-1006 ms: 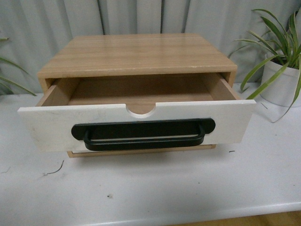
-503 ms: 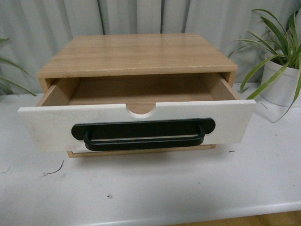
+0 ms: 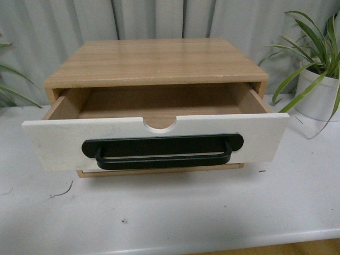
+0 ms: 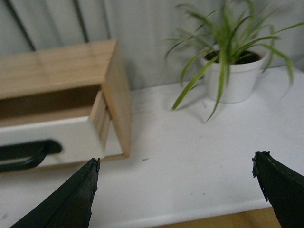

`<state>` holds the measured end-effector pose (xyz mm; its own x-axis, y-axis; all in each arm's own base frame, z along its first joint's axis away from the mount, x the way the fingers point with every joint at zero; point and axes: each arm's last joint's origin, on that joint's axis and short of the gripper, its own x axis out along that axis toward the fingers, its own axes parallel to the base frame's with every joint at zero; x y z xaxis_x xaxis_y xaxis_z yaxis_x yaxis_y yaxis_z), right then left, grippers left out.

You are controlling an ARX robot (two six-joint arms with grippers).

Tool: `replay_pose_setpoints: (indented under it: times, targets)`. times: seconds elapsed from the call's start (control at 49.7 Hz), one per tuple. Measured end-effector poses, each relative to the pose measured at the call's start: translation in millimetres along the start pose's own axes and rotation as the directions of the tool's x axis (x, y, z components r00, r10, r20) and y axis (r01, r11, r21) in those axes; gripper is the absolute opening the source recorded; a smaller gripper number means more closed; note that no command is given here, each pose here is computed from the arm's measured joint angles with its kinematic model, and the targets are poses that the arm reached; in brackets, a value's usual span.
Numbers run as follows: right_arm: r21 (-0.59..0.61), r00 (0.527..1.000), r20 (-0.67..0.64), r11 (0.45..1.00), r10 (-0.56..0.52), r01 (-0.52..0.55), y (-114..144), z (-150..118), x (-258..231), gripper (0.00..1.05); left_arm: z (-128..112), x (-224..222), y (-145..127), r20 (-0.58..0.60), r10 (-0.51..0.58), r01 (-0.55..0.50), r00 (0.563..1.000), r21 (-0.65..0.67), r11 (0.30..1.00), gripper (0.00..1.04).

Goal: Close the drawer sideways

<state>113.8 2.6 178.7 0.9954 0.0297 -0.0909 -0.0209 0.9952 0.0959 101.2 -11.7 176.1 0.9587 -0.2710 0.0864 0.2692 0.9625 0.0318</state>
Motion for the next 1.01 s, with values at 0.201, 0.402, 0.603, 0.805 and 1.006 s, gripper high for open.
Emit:
replay_pose_setpoints:
  times: [0.201, 0.402, 0.603, 0.805, 1.006]
  targets:
    - [-0.121, 0.944, -0.251, 0.960, 0.216, -0.252, 15.0, 9.5, 20.3, 0.98, -20.3, 6.6, -17.6, -0.207, -0.315, 0.338, 0.926, 0.086, 0.937, 0.98]
    - [-0.249, 0.812, -0.450, 0.821, 0.371, -0.513, 28.7, 11.4, 41.7, 0.98, -19.3, 19.4, -24.6, -0.370, -0.499, 0.585, 0.783, 0.169, 0.793, 0.98]
    - [-0.351, 0.755, -0.522, 0.706, 0.398, -0.615, 35.1, 20.3, 63.0, 0.98, -13.7, 37.4, -28.5, -0.487, -0.574, 0.733, 0.658, 0.243, 0.635, 0.98]
    - [-0.379, 0.687, -0.594, 0.608, 0.418, -0.698, 39.4, 15.0, 75.2, 0.98, -12.6, 57.6, -32.3, -0.561, -0.581, 0.802, 0.590, 0.321, 0.504, 0.98]
    - [-0.421, 0.643, -0.622, 0.502, 0.446, -0.755, 55.3, 11.8, 94.8, 0.98, -12.6, 91.3, -38.4, -0.580, -0.566, 0.809, 0.586, 0.385, 0.444, 0.98]
